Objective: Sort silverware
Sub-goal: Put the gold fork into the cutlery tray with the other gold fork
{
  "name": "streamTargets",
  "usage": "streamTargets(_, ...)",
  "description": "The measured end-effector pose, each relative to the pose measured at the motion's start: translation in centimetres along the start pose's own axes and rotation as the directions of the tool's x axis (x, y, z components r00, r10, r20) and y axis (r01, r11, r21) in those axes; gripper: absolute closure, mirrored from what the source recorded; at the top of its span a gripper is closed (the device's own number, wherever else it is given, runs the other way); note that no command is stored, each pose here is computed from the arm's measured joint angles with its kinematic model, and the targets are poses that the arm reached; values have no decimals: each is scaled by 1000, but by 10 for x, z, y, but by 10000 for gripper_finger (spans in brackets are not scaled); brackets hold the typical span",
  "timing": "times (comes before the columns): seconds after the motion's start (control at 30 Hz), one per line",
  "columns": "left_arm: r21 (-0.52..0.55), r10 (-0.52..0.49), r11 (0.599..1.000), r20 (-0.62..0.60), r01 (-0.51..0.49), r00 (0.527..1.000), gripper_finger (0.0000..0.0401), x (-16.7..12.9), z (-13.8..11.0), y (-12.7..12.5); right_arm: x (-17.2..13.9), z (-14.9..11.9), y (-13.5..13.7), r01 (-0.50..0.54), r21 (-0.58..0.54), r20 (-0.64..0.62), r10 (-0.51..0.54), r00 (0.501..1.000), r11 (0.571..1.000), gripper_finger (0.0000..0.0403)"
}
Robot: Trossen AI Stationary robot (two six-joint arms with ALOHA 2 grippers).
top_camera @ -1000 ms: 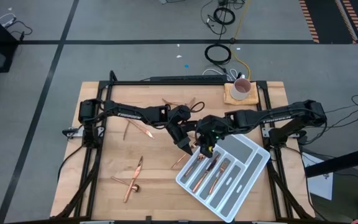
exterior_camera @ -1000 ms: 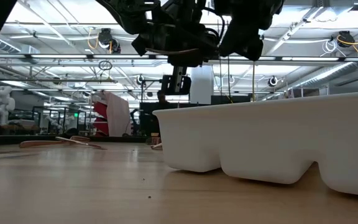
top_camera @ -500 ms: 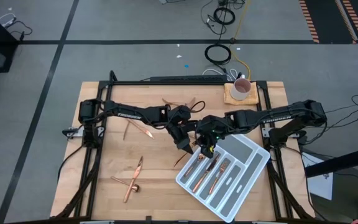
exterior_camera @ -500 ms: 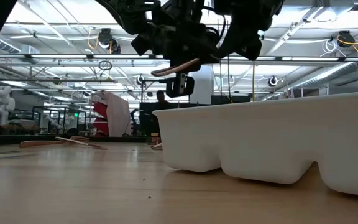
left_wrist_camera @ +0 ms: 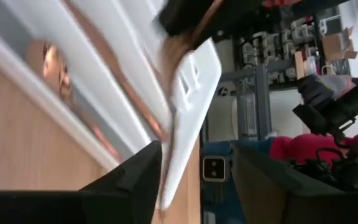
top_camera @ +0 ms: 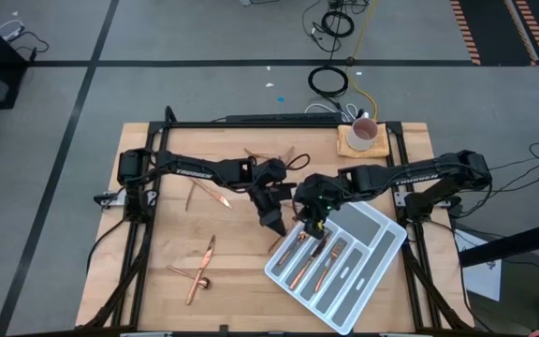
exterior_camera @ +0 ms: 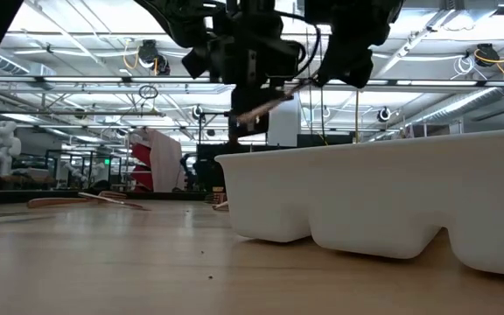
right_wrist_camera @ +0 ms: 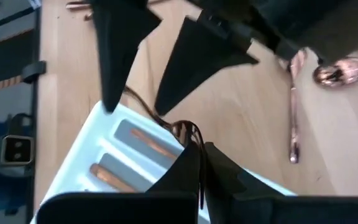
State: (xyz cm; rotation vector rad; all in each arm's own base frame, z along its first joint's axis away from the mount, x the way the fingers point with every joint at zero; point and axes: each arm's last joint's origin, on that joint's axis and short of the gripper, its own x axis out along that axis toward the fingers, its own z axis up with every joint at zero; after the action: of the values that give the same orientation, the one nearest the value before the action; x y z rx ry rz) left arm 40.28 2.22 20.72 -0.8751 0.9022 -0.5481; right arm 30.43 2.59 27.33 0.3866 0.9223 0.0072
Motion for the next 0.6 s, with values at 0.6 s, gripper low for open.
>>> streamTargets(0.6,113,214,969,71,-221,974,193,-76,-21,-51,-93,-31,5,-107,196,-14,111,994,975,403)
